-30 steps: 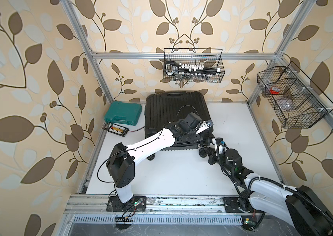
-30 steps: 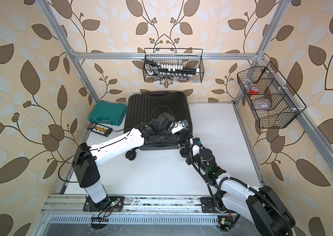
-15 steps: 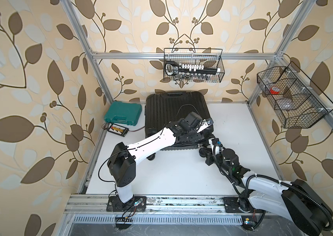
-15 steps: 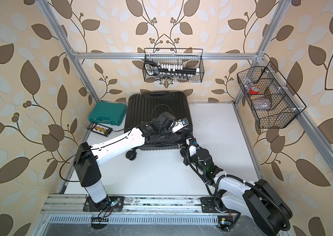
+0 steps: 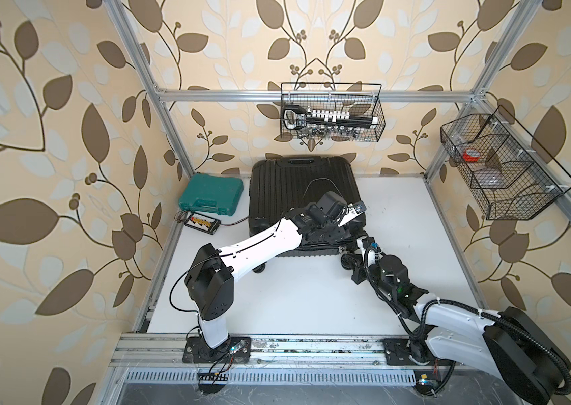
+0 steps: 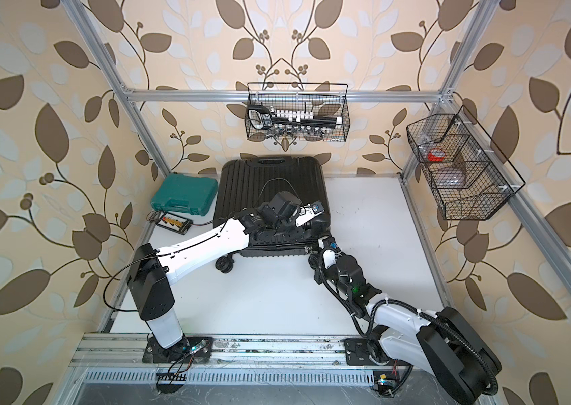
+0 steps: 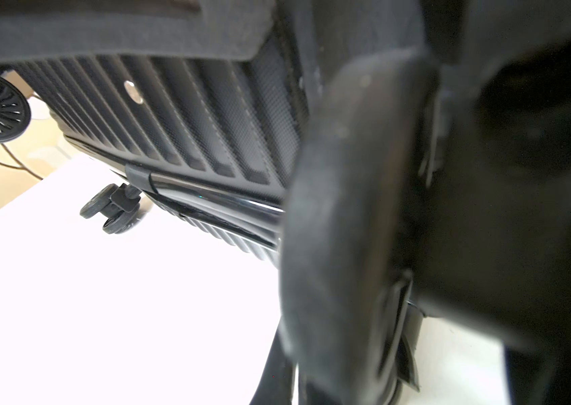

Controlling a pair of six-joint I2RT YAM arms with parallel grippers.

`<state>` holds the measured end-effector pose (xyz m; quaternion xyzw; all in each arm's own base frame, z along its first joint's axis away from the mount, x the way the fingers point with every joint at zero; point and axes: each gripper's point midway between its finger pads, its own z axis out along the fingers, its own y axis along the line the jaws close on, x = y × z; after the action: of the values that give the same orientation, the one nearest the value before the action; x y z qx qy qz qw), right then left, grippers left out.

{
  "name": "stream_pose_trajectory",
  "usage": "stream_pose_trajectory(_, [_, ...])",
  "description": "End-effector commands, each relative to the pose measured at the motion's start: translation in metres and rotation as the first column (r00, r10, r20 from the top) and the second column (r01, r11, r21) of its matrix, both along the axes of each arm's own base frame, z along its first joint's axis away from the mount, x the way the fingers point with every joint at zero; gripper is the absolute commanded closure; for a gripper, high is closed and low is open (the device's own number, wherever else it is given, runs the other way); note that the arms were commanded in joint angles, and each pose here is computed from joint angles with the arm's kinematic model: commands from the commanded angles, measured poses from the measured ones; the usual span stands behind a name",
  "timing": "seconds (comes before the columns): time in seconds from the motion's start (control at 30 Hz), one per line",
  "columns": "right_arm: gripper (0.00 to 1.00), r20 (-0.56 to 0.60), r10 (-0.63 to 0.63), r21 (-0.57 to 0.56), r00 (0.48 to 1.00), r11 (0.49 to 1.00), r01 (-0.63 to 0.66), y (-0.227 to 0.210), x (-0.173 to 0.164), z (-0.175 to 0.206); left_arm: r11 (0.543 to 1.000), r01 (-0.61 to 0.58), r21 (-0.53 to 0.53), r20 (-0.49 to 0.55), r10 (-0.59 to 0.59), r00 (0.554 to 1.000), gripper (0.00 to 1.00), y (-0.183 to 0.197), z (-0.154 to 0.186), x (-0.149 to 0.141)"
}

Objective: Close the suitcase zippers
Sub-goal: Zip the zipper on the suitcase.

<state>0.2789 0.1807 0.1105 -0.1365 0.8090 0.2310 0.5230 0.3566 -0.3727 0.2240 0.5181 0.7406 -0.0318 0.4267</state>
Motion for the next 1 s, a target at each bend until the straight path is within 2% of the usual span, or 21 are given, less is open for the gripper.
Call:
stream_pose_trajectory(0.0, [1.0, -0.005, 0.112, 0.024, 0.994, 0.993, -0.112, 0.021, -0.019, 0.005, 0.996, 0.042, -0.073, -0.031, -0.045, 0.999, 0.13, -0.018, -0.011, 0.009])
stream_pose_trajectory(0.1, [0.93, -0.003, 0.059, 0.018, 0.998, 0.998, -0.059, 0.012, -0.016, 0.004, 0.988, 0.081, -0.128, -0.026, -0.085, 0.996, 0.12, -0.023, 0.01, 0.001])
stream_pose_trajectory(0.27, [0.73, -0.013, 0.006, 0.004, 1.0, 1.0, -0.006, 0.002, -0.013, 0.0, 0.944, 0.195, -0.266, -0.016, -0.206, 0.978, 0.11, -0.034, 0.049, -0.025])
stream_pose_trajectory(0.47, [0.63, -0.004, -0.05, -0.003, 0.999, 0.999, 0.05, -0.009, -0.012, 0.0, 0.884, 0.207, -0.419, 0.095, -0.184, 0.978, 0.08, -0.024, 0.102, -0.037])
stream_pose_trajectory(0.63, [0.59, 0.005, -0.096, -0.01, 0.995, 0.995, 0.096, -0.018, -0.011, -0.001, 0.868, 0.081, -0.49, 0.142, -0.012, 0.99, 0.06, -0.001, 0.132, -0.022])
stream_pose_trajectory(0.7, [0.58, 0.008, -0.114, -0.007, 0.993, 0.993, 0.115, -0.021, -0.011, 0.0, 0.857, -0.005, -0.515, 0.149, 0.095, 0.984, 0.05, 0.014, 0.141, -0.013])
stream_pose_trajectory(0.73, [0.58, 0.008, -0.128, -0.008, 0.992, 0.992, 0.128, -0.024, -0.01, 0.0, 0.843, -0.062, -0.534, 0.146, 0.165, 0.975, 0.01, 0.024, 0.146, -0.006])
stream_pose_trajectory(0.87, [0.55, 0.018, -0.2, 0.0, 0.98, 0.98, 0.2, -0.036, -0.007, 0.003, 0.733, -0.314, -0.604, 0.06, 0.435, 0.899, 0.01, 0.079, 0.161, 0.016])
stream_pose_trajectory(0.97, [0.55, 0.021, -0.275, 0.007, 0.961, 0.962, 0.275, -0.049, -0.005, 0.004, 0.593, -0.46, -0.66, -0.038, 0.586, 0.81, 0.01, 0.131, 0.168, 0.023])
